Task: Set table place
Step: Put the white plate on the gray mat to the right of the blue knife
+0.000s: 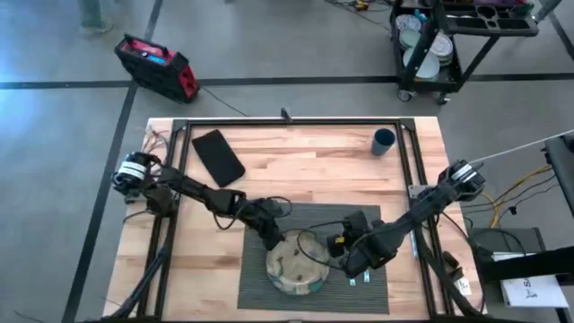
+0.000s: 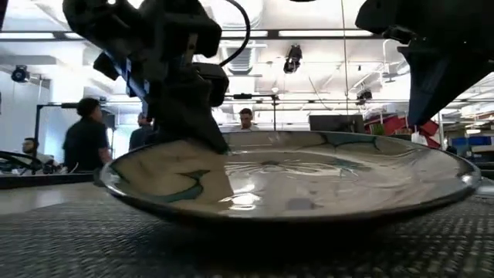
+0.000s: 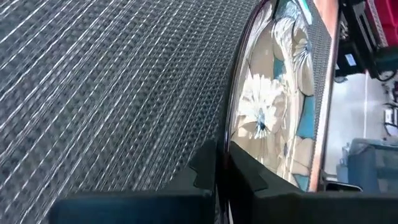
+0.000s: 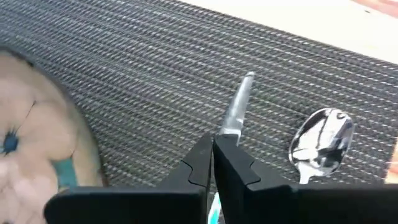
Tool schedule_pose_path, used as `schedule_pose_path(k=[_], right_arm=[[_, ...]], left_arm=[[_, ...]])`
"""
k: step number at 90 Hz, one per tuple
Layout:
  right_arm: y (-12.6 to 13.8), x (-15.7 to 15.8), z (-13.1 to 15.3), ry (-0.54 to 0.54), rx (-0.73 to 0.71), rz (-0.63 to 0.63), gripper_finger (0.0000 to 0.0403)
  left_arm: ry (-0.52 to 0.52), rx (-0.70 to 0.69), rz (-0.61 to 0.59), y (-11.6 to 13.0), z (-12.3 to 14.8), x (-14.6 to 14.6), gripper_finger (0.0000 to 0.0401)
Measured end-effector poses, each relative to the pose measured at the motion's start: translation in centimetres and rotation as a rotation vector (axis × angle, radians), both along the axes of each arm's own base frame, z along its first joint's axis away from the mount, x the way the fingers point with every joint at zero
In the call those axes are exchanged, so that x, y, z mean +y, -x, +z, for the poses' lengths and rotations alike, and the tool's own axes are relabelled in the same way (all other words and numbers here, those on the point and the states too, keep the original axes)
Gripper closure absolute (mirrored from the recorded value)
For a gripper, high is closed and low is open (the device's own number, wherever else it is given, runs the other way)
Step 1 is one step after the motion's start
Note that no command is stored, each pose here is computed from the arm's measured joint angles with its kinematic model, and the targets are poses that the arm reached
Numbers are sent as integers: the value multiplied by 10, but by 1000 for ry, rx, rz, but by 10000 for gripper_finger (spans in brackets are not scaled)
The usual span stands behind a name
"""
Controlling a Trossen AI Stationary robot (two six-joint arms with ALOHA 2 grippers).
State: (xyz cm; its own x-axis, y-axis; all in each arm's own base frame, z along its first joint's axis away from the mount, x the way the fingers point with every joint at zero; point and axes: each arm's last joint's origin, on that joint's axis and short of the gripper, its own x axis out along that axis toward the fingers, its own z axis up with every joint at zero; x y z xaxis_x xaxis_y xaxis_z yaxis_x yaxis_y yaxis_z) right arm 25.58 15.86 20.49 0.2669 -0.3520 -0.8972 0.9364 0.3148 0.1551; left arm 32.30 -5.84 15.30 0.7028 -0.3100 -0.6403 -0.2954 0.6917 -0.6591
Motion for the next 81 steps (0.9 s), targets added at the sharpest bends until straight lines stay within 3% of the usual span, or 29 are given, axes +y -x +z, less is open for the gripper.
schedule_pose_path(k=[49, 60, 81], right_arm=[[-2, 1, 2, -3, -18, -1, 403], [-7, 5, 3, -33, -66, 37, 403], [-33, 22, 5, -127, -274, 220, 403]], left_arm=[[-106, -143, -3, 6, 39, 28, 290], [-135, -80, -32, 16, 41, 28, 286], [-234, 224, -83, 40, 20, 14, 303]])
